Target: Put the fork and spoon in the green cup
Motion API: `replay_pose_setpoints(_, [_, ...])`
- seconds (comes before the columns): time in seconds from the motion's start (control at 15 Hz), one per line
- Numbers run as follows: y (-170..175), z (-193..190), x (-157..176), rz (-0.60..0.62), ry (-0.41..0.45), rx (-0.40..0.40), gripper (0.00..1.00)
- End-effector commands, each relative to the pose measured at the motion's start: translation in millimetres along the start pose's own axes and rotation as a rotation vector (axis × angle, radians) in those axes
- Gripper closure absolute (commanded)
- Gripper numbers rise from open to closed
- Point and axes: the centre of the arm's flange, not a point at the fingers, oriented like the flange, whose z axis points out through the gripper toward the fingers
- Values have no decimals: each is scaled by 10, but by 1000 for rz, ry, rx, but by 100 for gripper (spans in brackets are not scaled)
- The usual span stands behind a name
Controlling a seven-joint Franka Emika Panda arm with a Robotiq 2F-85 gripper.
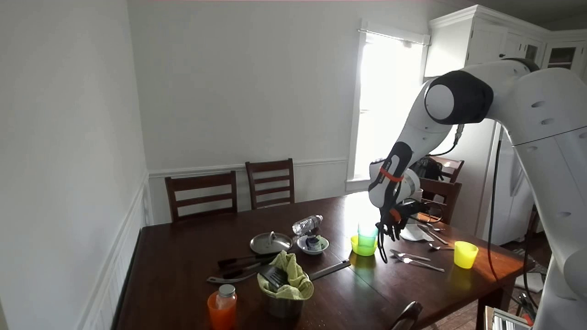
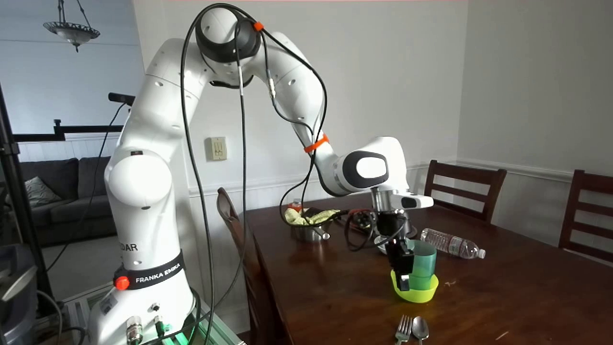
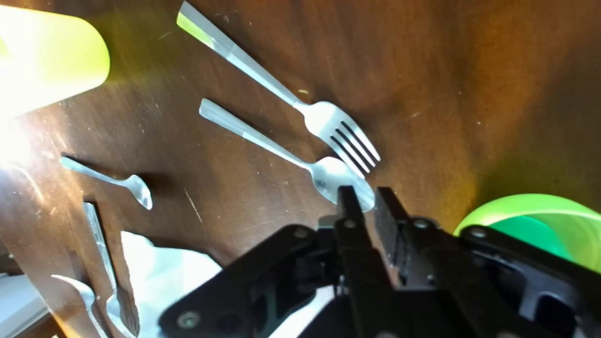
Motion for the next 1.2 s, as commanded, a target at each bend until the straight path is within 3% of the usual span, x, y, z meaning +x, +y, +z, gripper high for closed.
replay_pose_setpoints(0.0, [130,124,-150,-67,-56,50,52])
replay_pose_setpoints(0.47, [546,508,-435,-267,-115,142,3])
replay_pose_setpoints(0.8, [674,654,-497,-365,-92,185,0])
replay_pose_setpoints(0.87, [603,664,-443,-339,-105,141,0])
replay_pose_setpoints(1.13, [591,673,-448,-344,-107,142,0])
